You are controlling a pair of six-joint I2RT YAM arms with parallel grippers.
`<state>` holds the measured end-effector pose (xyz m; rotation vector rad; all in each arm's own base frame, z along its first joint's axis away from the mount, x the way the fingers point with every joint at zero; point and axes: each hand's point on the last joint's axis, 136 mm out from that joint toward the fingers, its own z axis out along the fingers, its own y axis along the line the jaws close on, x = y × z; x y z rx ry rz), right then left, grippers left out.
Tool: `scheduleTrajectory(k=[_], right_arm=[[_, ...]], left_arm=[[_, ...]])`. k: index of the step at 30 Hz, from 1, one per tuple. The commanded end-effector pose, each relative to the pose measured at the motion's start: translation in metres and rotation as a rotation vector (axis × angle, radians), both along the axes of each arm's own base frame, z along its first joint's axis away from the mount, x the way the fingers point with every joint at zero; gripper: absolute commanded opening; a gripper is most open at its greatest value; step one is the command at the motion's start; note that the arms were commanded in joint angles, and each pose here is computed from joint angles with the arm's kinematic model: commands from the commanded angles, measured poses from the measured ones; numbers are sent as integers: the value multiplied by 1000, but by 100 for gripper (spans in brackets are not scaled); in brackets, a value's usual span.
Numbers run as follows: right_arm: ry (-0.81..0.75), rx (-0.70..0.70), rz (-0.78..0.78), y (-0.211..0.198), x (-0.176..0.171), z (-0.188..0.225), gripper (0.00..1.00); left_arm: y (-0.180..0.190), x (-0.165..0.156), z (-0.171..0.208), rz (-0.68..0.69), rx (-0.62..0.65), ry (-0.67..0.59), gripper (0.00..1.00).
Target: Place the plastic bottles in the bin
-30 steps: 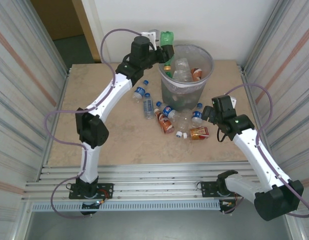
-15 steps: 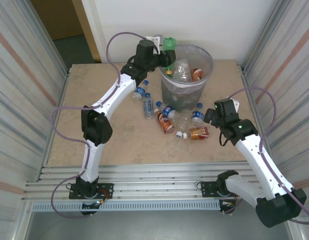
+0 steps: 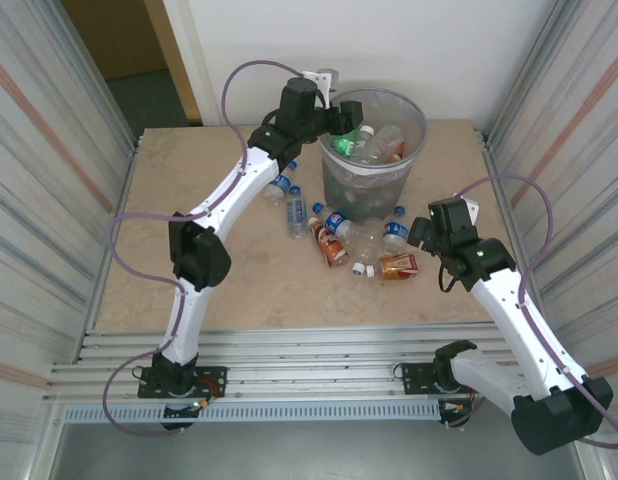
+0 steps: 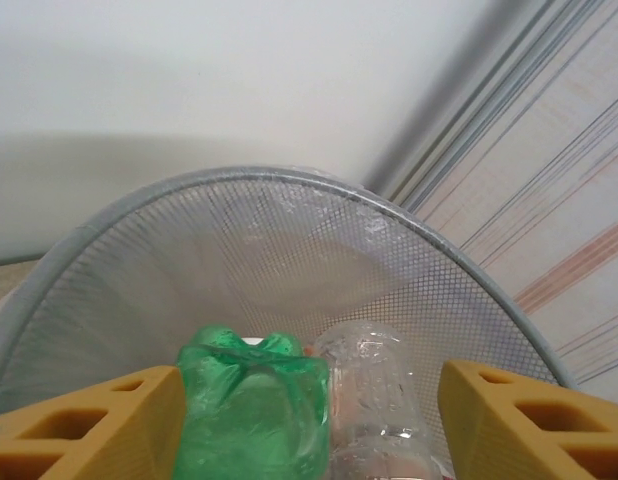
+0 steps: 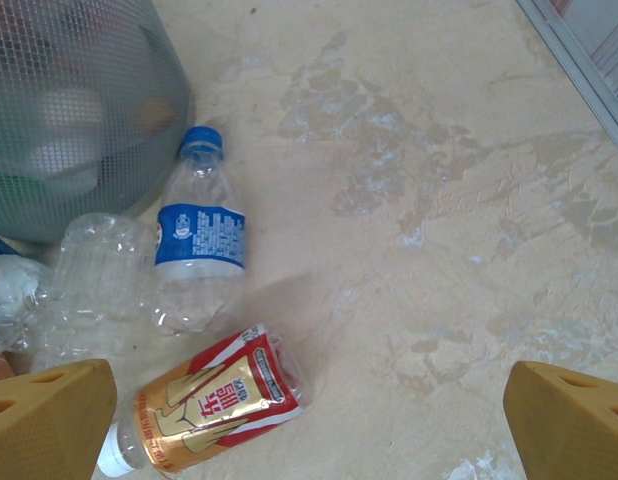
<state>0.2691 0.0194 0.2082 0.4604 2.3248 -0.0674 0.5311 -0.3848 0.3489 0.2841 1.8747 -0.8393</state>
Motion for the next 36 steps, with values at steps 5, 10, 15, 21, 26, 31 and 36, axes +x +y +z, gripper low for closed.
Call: scheduleTrajectory(k=[5, 10, 15, 21, 26, 31, 36], right_arm=[[4, 6, -15, 0, -1, -2, 98], [11, 9, -14, 1, -1, -4, 98], [34, 27, -14, 4, -1, -14, 98], [96, 90, -24, 15, -3, -44, 98], [150, 84, -111, 13, -12, -65, 98], [206, 62, -218, 11, -25, -85, 98], [225, 50, -276, 21, -34, -103, 98]], left_arm=[[-7, -3, -3, -24, 30, -15, 45], [-10, -2, -16, -36, 40, 11, 42], [-9, -12, -1, -61, 31, -5, 46], [3, -47, 56, -120, -11, -94, 56], [19, -85, 92, -150, -29, -179, 68], [43, -109, 92, -120, 0, -213, 84], [73, -129, 83, -59, 28, -232, 99]])
